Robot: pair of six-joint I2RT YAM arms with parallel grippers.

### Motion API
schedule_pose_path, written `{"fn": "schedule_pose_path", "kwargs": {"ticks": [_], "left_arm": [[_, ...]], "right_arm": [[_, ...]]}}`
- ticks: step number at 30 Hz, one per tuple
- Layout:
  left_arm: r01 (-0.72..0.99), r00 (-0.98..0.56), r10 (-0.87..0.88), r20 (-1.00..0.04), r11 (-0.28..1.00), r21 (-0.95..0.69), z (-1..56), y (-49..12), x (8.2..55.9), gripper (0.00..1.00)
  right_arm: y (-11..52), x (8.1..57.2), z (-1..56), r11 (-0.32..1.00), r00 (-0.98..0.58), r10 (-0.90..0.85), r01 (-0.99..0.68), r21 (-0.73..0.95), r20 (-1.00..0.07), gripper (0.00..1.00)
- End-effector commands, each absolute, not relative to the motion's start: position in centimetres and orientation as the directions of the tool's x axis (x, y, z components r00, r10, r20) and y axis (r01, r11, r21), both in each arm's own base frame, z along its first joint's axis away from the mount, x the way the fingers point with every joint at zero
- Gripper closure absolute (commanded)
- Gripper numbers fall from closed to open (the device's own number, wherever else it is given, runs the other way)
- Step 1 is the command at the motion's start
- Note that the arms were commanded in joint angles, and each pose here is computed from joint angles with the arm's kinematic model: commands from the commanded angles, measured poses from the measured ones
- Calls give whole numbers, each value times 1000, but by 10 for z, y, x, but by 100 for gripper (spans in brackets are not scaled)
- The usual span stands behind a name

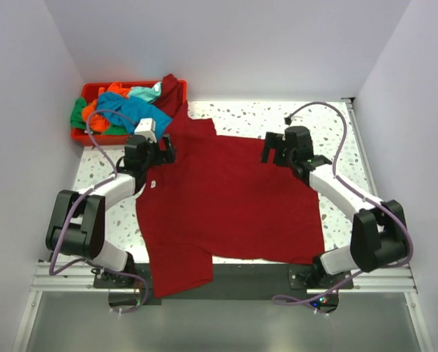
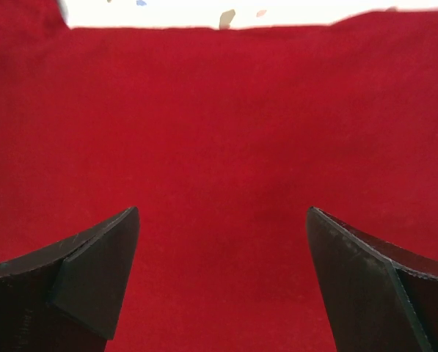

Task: Fold and stack the t-shirts
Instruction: Flatten the tshirt out

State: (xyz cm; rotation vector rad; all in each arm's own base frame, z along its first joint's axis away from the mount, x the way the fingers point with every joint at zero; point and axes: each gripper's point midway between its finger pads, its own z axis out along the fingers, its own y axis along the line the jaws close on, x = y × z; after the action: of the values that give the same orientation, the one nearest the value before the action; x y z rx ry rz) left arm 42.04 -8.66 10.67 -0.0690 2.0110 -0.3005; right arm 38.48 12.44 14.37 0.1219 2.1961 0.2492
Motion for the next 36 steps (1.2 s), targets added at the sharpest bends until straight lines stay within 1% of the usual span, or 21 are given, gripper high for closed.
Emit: {"fn": "schedule_pose_path", "kwargs": {"ticks": [1,3,4,6,11,15,21,26,28,32,36], "left_arm": [[55,-465,-200,-862,966,-254,98,-87,422,0],[48,-494,-199,-847,966,-255,89,-88,423,0],[44,-506,-200,-839,965,-257,86,-89,428,0],[31,-561,-185,-807,969,-244,68,-89,428,0],[43,-601,-174,-780,967,-249,57,-93,439,0],[34,-638,-171,-751,968,-250,40,-91,448,0],[9,-652,-187,-735,967,-253,29,-83,460,0],[-4,-644,-194,-740,968,-251,33,-78,474,0],[-7,-643,-201,-739,967,-256,33,-77,481,0],[3,-645,-205,-736,963,-270,33,-76,490,0],[15,-624,-198,-756,964,-264,43,-76,498,0]], "right_arm": [[137,400,136,955,-587,245,8,297,-772,1],[138,405,128,955,-603,253,30,296,-756,1],[138,406,113,957,-631,249,44,287,-735,1],[137,412,103,955,-645,263,66,290,-718,1],[124,422,71,945,-688,304,132,299,-658,1],[114,429,54,940,-702,326,172,293,-634,1],[103,443,33,933,-720,353,219,287,-598,1],[96,459,25,922,-723,382,254,292,-576,1],[94,461,15,921,-739,386,268,283,-553,1],[95,480,14,916,-734,397,273,295,-552,1],[98,493,14,916,-740,394,266,301,-545,1]]}}
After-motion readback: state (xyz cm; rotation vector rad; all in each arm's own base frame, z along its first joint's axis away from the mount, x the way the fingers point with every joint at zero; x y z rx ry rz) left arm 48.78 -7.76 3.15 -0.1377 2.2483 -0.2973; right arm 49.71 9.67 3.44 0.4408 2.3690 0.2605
